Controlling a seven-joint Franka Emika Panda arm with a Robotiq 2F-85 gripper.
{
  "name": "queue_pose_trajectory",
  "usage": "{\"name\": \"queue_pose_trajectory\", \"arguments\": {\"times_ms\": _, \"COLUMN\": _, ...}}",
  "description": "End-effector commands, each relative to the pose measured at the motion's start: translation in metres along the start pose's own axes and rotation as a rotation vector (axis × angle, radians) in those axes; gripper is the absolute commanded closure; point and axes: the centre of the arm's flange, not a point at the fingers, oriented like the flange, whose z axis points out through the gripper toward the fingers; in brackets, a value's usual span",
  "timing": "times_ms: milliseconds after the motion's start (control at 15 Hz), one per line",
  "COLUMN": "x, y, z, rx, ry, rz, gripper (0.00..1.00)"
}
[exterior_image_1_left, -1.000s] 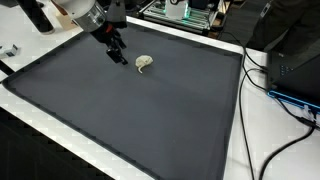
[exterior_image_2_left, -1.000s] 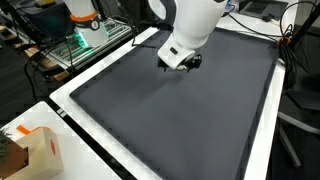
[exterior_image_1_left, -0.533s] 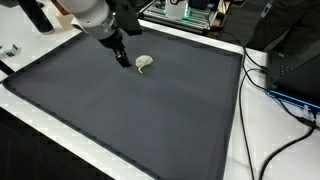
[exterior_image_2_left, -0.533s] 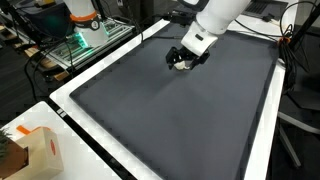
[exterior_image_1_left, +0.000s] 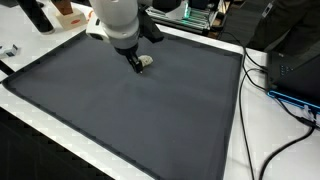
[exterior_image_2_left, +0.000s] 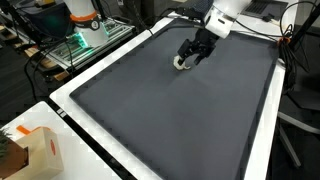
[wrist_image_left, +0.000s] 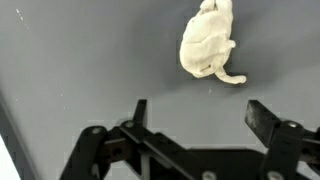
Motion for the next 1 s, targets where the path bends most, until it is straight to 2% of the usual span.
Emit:
{"name": "queue_pose_trajectory", "arguments": {"times_ms": 0, "x": -0.019, "y": -0.018, "z": -0.006, "rx": -0.090, "ry": 0.080, "rz": -0.085, "gripper": 0.00}}
{"name": "queue_pose_trajectory", "arguments": {"times_ms": 467, "x": -0.052, "y": -0.040, "z": -0.013, "rx": -0.170, "ry": 0.194, "rz": -0.226, "gripper": 0.00}}
{"name": "queue_pose_trajectory", "arguments": {"times_ms": 933, "x": -0.076, "y": -0.027, "z": -0.025, "rx": -0.118, "ry": 0.234, "rz": -0.300, "gripper": 0.00}}
